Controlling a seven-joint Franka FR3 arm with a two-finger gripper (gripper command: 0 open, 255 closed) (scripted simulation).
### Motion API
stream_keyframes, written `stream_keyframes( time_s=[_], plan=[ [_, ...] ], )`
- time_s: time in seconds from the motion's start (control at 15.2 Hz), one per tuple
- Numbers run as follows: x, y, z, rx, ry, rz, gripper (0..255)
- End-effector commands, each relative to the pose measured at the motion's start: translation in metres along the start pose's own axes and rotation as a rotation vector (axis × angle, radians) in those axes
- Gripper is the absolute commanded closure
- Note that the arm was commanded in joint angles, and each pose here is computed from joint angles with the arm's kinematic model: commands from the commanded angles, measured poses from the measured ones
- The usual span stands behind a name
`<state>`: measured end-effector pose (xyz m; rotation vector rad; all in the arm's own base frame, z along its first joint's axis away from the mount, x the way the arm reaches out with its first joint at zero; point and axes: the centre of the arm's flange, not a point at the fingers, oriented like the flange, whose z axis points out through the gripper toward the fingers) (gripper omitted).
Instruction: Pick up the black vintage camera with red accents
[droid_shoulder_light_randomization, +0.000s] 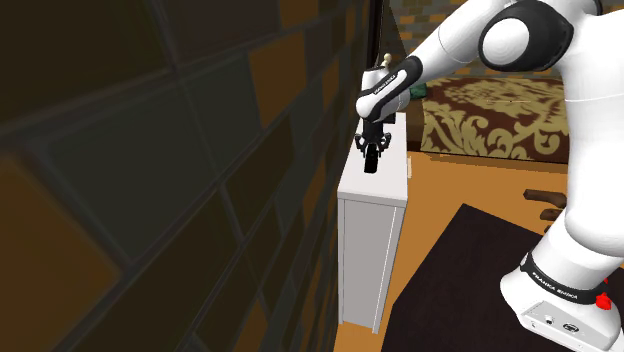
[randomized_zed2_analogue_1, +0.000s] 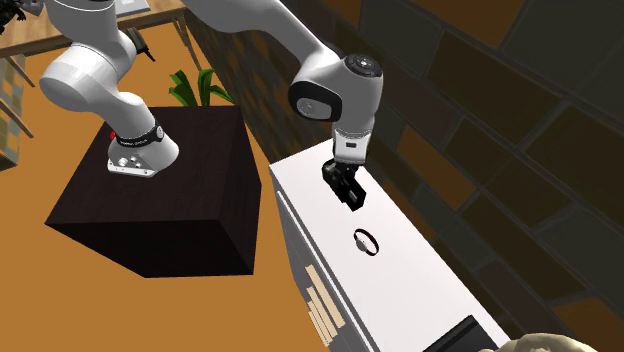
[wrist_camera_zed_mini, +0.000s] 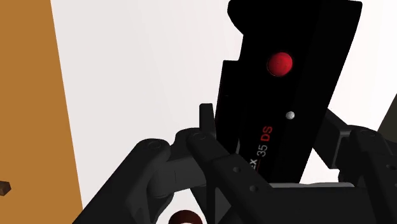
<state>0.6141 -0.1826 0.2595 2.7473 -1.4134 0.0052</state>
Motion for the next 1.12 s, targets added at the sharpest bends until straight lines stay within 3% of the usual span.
stream_keyframes(
  time_s=[0.0, 1.06],
  plan=[
    [0.001, 0.000, -0.004, -0.002, -0.002, 0.000, 255],
    [0.003, 0.004, -0.078, -0.002, -0.002, 0.000, 255]
  ],
)
